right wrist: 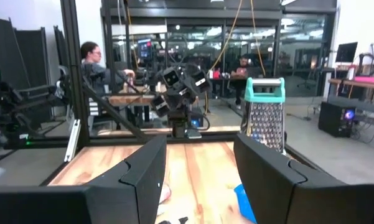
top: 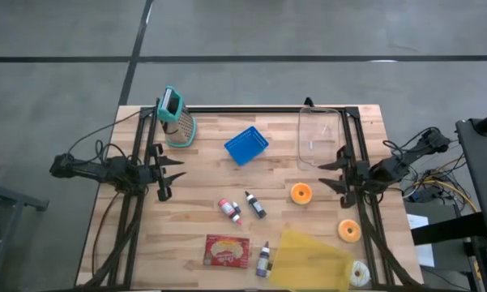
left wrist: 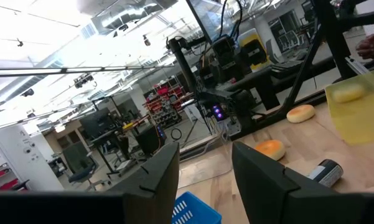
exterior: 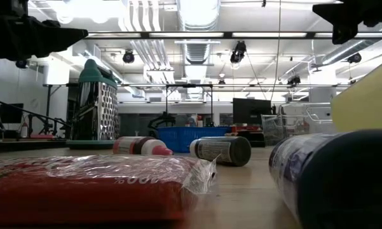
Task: Pick & Place Food Item
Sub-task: Put the big black food coloring into the yellow bin
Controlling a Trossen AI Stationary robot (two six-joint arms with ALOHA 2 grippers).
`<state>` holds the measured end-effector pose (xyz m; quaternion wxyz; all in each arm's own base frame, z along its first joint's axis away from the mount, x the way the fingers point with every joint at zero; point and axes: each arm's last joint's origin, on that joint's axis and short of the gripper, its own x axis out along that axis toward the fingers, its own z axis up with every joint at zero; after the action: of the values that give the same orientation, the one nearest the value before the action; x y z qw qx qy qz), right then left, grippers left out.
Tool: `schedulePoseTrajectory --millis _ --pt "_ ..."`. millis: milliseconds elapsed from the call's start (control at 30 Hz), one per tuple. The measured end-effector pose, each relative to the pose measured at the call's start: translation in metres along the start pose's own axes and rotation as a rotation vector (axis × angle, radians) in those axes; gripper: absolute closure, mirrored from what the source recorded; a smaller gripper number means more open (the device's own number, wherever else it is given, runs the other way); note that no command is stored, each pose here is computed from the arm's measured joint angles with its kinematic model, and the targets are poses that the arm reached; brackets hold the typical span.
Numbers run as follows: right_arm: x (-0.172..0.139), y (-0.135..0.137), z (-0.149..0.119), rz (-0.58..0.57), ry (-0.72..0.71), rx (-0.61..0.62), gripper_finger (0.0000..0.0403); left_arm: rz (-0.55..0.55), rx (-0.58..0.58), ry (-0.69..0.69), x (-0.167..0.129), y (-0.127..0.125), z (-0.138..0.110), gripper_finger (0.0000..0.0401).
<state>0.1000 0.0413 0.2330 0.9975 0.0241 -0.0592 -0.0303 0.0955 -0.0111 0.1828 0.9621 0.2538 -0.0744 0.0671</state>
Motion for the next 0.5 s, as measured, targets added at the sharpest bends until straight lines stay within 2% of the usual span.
schedulePoseTrajectory --millis 367,500 --pt "0.027 0.018 0.029 -0.004 0.062 0.038 0.0216 0.0 0.0 0.0 0.0 0.0 0.0 0.0249" --pt "0.04 0.025 0.034 -0.07 0.093 0.061 0.0216 0.0 0.0 0.0 0.0 0.0 0.0 0.025"
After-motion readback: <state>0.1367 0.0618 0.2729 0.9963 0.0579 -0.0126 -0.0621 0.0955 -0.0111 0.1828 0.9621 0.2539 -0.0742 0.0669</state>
